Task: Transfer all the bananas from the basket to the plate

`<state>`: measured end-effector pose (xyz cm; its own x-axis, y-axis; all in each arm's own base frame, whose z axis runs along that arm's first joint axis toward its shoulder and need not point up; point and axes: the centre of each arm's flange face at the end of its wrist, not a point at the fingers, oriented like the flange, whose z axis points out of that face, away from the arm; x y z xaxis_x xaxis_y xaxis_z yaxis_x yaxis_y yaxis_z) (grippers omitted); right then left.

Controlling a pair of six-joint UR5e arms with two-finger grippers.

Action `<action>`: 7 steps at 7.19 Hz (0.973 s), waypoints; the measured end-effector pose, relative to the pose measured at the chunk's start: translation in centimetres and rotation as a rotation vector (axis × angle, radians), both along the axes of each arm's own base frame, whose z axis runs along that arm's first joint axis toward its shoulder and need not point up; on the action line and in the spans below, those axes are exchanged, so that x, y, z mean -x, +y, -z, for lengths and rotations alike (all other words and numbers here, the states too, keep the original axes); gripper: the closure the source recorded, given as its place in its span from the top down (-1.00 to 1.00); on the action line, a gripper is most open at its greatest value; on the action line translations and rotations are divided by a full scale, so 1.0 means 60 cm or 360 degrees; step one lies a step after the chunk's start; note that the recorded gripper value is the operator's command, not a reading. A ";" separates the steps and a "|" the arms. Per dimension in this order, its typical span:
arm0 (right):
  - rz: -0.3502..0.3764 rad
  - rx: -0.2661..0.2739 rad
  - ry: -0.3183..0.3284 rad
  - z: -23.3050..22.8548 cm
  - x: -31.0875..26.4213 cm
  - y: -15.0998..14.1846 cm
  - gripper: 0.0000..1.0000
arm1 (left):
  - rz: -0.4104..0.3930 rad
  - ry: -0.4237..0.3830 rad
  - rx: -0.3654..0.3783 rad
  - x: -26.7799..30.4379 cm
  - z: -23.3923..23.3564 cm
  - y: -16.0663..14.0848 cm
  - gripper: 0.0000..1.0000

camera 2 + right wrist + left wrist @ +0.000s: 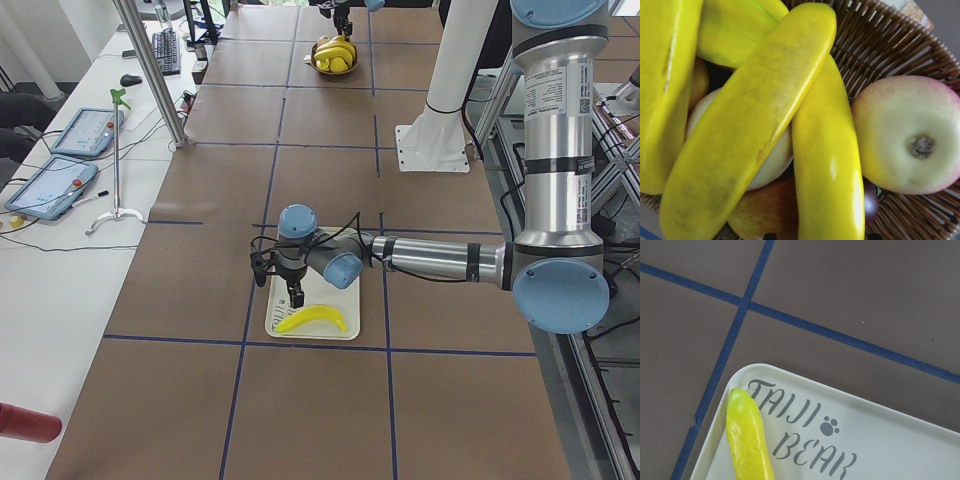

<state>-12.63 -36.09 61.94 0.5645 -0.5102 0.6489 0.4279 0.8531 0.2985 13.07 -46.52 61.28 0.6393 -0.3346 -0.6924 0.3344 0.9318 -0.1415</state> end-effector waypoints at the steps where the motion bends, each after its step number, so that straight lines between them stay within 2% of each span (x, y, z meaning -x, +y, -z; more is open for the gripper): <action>1: 0.0007 -0.0003 0.0000 -0.001 0.002 0.000 -0.54 | 0.0000 0.0000 0.0001 0.000 -0.001 0.000 1.00; 4: 0.0009 -0.0006 0.0004 -0.003 0.002 0.001 -0.80 | 0.0000 -0.0002 0.0002 0.001 -0.001 0.001 1.00; 7: -0.0050 -0.0018 0.0002 0.002 -0.021 -0.008 -0.90 | 0.0000 -0.0001 0.0003 0.000 -0.001 0.001 1.00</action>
<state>-11.39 -36.59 61.80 0.5814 -0.4995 0.6422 0.4012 0.8628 0.3078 13.04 -46.45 61.37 0.6397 -0.3357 -0.6914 0.3344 0.9316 -0.1429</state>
